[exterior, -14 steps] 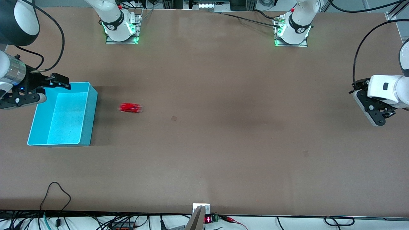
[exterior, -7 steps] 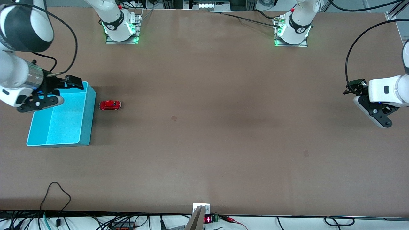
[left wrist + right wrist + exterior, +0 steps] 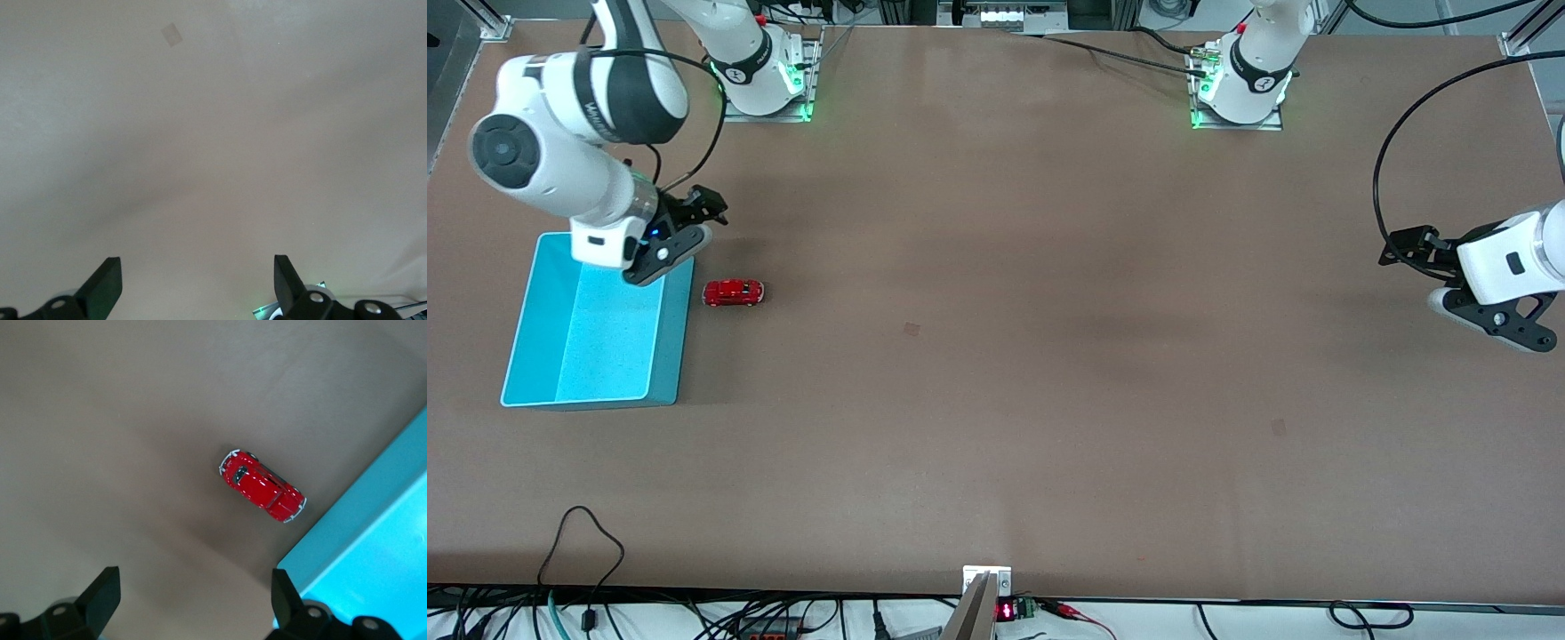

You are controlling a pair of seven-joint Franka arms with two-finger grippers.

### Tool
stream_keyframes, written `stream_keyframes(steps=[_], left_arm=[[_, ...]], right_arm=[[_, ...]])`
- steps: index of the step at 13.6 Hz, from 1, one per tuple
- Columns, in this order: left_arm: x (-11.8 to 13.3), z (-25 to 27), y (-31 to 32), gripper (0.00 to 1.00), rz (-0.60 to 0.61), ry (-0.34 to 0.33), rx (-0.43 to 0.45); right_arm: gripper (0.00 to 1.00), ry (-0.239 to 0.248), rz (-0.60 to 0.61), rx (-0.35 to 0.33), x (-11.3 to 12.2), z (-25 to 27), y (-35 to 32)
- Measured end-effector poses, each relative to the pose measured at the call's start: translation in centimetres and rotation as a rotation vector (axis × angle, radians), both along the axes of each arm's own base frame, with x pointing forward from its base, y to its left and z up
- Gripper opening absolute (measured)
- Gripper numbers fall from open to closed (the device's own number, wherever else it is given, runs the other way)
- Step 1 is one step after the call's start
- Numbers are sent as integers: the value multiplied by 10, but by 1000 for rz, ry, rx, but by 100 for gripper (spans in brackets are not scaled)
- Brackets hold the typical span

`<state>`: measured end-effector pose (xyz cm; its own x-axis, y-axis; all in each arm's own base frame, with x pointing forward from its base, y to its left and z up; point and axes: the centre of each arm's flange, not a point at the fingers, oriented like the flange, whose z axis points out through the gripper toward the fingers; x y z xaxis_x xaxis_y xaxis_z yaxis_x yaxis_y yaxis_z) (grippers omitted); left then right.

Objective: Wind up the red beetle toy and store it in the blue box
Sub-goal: 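Lower the right gripper onto the red car beside the cyan box, then close the right gripper around the red car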

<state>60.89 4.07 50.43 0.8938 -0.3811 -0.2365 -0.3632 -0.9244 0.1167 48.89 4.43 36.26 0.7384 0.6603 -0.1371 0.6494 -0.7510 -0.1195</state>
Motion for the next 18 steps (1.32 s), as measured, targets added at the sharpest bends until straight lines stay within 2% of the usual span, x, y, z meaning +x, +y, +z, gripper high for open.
stream_keyframes(steps=[4, 7, 10, 12, 14, 17, 18], left_arm=[[0, 0, -1, 100, 160, 4, 44], [-1, 0, -4, 100, 303, 17, 78], [-7, 3, -19, 100, 447, 53, 107], [-11, 11, -36, 100, 478, 44, 148], [-19, 24, -48, 100, 493, -2, 169], [-39, 39, -43, 100, 466, -156, 126], [-46, 41, -40, 100, 430, -181, 112]], right_arm=[[100, -72, 318, 59, -14, -49, -33], [100, -119, 528, 81, -16, -88, -36], [100, -163, 689, 89, -15, -121, -37], [100, -177, 746, 91, -15, -133, -36], [100, -174, 763, 95, -15, -140, -34], [100, -167, 769, 101, -17, -154, -32], [100, -168, 769, 102, -18, -159, -32]])
